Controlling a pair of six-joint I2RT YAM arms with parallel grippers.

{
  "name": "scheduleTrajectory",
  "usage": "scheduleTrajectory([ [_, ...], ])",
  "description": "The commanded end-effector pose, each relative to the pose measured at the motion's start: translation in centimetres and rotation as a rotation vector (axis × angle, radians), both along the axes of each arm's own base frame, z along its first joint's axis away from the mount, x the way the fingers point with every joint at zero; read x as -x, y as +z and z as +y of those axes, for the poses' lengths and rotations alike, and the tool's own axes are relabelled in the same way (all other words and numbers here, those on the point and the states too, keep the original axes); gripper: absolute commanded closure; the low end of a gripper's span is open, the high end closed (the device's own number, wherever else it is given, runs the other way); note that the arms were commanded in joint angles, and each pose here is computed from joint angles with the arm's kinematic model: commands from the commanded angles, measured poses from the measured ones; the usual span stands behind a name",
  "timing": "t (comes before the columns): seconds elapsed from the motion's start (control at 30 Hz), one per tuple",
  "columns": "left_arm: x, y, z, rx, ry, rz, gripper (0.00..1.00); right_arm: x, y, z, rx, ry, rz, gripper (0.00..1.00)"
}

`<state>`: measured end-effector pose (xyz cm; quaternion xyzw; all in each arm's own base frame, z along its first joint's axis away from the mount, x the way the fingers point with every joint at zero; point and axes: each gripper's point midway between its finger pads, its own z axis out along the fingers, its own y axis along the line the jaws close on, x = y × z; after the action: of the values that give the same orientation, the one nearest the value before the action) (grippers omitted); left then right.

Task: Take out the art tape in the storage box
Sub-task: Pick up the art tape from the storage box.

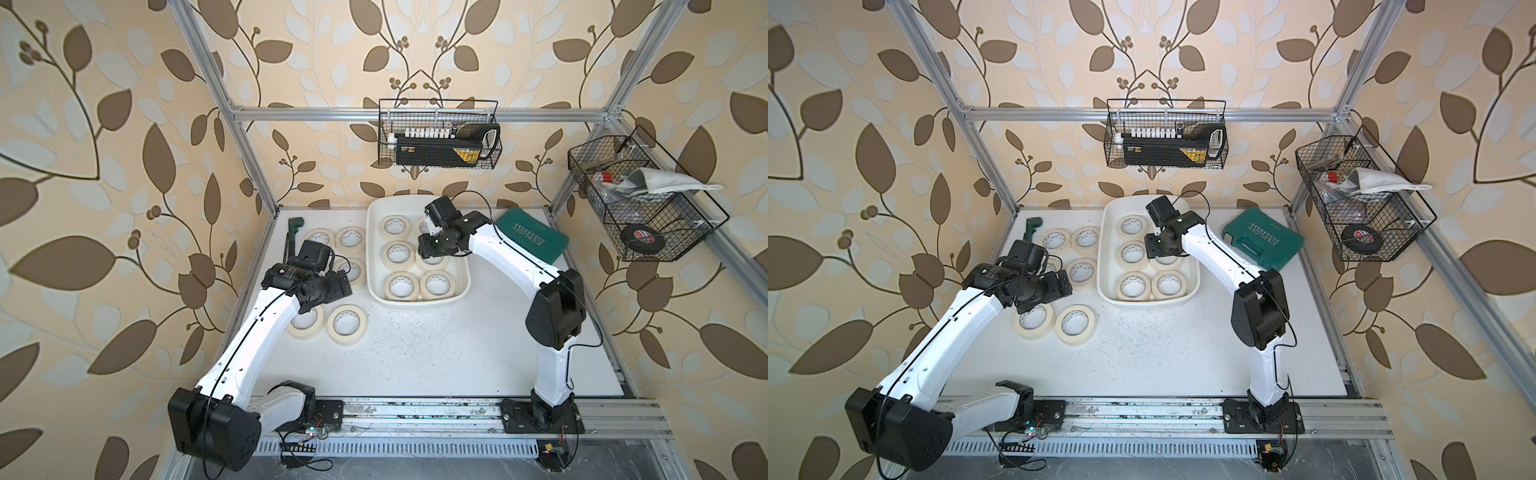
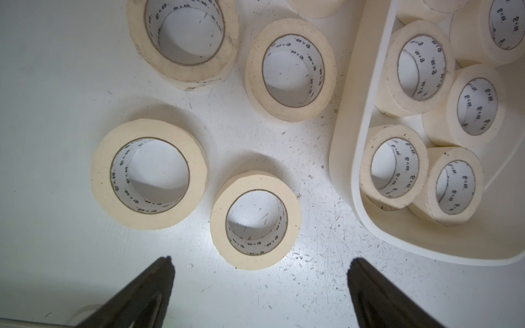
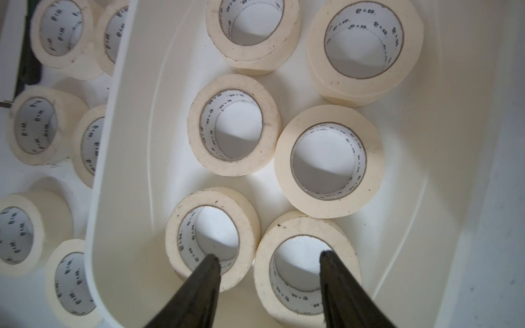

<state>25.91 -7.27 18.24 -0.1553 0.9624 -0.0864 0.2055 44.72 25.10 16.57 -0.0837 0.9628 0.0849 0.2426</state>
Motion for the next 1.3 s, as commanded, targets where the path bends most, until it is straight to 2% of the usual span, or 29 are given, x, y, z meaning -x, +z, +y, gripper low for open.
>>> scheduleTrajectory([
  [0.0,0.0,1.1,-0.3,0.013,-0.045,-0.011,0.01,-1.3,-1.9,-2.3,0.121,0.002,0.048,0.43],
  [0.3,-0.1,0.6,-1.1,0.038,-0.083,-0.008,0.01,-4.0,-4.7,-3.4,0.188,0.055,0.08,0.42],
  [0.63,-0.7,-0.1,-1.6,0.042,-0.105,0.013,0.01,-6.1,-6.9,-5.1,0.24,0.049,0.079,0.42],
  [0.97,-0.8,-0.5,-1.7,0.044,-0.107,0.027,0.01,-7.4,-9.5,-5.2,0.252,0.057,0.088,0.42],
  [1.27,-1.1,-0.8,-2.0,0.055,-0.111,0.038,0.01,-8.5,-11.0,-6.2,0.321,0.031,0.079,0.43],
])
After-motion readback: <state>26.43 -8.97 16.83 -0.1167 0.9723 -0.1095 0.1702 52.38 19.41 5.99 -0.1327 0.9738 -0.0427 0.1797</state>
